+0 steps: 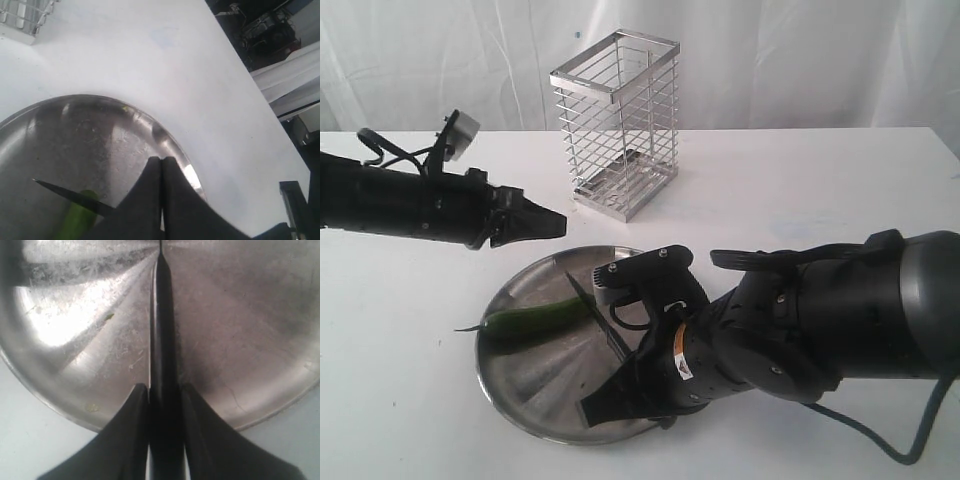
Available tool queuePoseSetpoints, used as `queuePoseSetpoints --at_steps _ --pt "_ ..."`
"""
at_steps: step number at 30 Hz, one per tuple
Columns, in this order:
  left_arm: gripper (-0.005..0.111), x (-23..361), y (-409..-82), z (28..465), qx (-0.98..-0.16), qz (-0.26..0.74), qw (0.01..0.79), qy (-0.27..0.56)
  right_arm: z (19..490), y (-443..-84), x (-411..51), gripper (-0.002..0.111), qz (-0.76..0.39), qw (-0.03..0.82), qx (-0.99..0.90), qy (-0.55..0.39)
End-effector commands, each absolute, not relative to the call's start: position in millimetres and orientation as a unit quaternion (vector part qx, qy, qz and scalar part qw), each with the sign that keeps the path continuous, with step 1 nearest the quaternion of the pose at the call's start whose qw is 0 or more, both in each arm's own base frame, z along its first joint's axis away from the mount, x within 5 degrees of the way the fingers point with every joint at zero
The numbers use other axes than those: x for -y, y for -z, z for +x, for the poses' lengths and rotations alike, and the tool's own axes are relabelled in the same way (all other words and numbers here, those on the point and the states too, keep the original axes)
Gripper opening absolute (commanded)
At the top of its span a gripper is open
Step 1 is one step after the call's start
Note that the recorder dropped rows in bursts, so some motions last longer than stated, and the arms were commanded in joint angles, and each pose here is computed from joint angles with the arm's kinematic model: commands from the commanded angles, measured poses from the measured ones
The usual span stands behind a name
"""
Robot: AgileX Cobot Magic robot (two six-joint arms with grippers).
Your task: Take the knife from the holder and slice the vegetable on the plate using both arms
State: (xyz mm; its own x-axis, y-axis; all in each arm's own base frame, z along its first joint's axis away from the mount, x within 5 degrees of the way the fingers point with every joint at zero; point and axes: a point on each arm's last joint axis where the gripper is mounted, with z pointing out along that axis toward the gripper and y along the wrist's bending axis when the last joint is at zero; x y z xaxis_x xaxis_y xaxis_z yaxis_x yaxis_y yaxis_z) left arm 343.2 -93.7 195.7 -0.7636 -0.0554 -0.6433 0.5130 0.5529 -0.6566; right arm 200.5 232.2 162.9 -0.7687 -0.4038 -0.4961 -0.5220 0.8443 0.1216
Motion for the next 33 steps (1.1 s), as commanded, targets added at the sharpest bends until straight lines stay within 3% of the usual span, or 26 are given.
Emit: queuePoseSetpoints --at_steps 1,33 --pt "0.0 102 -198 347 -0.808 0.143 0.34 0.459 201 -163 -233 0.0 -0.249 0.236 -0.93 -0.13" --pt "0.0 103 -198 343 -0.805 0.171 0.334 0.46 205 -180 -233 0.0 -0.236 0.242 -0.932 -0.134"
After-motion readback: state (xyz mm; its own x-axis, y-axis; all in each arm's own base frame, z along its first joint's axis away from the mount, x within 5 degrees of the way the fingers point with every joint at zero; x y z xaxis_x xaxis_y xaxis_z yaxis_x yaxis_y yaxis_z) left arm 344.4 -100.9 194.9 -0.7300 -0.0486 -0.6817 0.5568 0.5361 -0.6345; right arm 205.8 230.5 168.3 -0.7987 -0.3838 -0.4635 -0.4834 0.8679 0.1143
